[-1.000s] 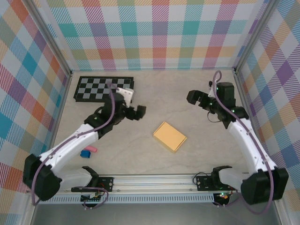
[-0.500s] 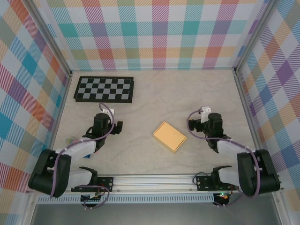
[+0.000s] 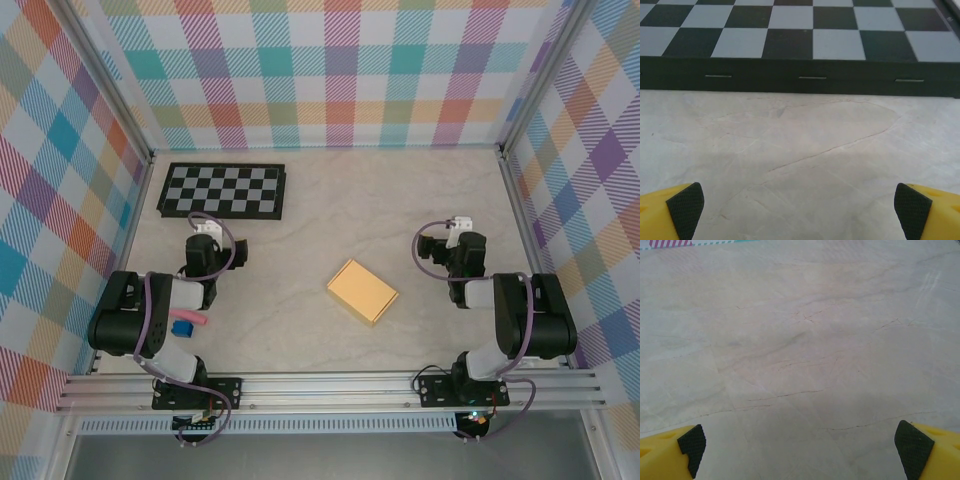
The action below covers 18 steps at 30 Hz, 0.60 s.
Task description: Fold the paper box
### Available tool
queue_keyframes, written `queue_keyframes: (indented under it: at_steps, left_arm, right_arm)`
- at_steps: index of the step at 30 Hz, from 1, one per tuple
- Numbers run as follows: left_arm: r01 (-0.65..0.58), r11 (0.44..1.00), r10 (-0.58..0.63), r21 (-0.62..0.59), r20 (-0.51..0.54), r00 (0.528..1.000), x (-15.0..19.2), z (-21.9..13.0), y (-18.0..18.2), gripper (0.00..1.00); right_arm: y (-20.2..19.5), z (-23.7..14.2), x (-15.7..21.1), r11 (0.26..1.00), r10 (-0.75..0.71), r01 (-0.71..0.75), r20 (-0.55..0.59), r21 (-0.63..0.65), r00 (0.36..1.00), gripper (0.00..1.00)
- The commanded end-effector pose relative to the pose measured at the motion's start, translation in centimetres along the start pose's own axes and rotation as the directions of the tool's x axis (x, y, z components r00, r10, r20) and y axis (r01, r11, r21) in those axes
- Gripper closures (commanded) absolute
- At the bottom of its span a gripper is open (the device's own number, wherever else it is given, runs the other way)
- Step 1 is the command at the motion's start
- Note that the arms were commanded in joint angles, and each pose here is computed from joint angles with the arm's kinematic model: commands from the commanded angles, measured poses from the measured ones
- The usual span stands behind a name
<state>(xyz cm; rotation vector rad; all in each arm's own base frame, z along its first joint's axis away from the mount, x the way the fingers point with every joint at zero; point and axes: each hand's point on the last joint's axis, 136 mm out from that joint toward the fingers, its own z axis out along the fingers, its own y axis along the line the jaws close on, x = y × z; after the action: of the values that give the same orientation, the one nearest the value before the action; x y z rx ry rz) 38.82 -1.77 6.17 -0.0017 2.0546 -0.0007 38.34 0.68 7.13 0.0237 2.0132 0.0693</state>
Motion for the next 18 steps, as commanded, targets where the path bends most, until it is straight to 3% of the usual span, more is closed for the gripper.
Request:
queue_keyframes:
  at_steps: [1,18]
  left_arm:
    - [0.031,0.999,-0.033,0.041,0.070,0.997,-1.94,0.07,-0.56,0.00]
    - [0.048,0.999,-0.048,0.010,0.059,0.997,-1.92,0.14,-0.05,0.00]
  right_arm:
    - [0.84,-0.24,-2.13,0.999,0.016,-0.012,0.085,-0.051,0.996,0.00]
    - [1.43,0.53,-2.30,0.998,-0.008,0.011,0.042,-0.061,0.999,0.00]
